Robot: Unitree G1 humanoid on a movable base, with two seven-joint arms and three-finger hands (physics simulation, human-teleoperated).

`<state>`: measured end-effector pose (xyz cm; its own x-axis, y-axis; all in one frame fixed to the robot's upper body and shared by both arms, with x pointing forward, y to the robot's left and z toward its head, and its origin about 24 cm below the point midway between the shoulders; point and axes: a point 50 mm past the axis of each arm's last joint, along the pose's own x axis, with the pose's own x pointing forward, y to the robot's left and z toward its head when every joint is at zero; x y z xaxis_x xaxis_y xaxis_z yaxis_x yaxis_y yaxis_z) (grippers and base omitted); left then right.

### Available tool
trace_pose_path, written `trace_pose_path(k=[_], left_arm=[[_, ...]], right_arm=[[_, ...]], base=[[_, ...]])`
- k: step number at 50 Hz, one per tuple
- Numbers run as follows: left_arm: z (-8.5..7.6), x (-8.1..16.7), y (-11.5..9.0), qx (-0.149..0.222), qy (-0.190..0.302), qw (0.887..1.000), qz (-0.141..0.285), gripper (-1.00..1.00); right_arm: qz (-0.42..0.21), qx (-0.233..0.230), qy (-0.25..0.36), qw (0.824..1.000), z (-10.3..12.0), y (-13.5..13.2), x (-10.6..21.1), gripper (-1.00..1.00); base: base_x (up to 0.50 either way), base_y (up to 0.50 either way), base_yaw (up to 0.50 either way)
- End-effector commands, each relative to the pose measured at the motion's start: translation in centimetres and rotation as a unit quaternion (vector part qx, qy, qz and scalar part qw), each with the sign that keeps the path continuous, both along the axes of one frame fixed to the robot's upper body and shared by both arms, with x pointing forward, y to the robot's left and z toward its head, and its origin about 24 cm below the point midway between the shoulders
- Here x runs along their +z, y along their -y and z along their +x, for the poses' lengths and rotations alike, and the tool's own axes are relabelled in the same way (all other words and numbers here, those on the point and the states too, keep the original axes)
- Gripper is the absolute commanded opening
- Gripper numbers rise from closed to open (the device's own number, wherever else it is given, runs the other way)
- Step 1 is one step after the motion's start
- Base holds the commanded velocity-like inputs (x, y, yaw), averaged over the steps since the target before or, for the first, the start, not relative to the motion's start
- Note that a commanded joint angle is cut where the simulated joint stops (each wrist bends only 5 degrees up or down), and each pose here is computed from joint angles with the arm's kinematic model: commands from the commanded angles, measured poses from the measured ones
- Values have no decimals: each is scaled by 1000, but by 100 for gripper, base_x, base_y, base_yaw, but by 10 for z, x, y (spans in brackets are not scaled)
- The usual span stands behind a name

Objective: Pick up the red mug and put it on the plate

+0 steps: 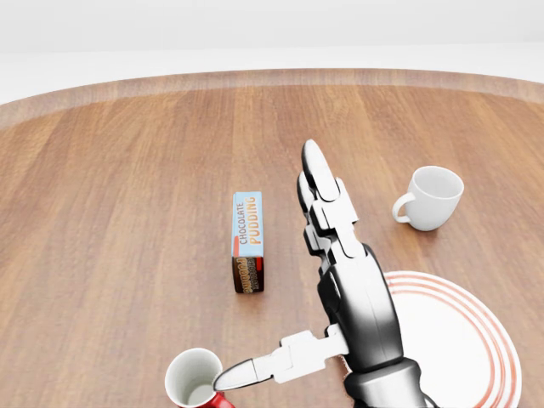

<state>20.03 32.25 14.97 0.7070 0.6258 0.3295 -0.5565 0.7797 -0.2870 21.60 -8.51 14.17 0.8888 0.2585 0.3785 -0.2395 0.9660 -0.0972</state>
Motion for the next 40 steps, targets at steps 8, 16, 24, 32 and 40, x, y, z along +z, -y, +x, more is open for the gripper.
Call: trace_pose_path(k=[8, 16, 24, 32, 40], left_arm=[[1, -2, 0, -2, -5, 1000, -1, 100], [1, -3, 1, -2, -5, 1000, -2, 100], [1, -3, 1, -2, -6, 1000, -2, 100], [1, -3, 1, -3, -7, 1000, -2, 100], [1, -3, 1, -3, -6, 1000, -1, 100]], right_arm=[[-65, 67, -103, 990, 3, -38, -52, 100], [-94, 78, -184, 975, 12, -44, -92, 100], [-115, 80, -224, 965, 12, -46, -113, 100], [-141, 84, -258, 952, 11, -47, -132, 100], [-157, 89, -274, 945, 9, -49, -142, 100]], base=[[0, 0, 0], [0, 0, 0], [0, 0, 0], [0, 0, 0], [0, 0, 0]])
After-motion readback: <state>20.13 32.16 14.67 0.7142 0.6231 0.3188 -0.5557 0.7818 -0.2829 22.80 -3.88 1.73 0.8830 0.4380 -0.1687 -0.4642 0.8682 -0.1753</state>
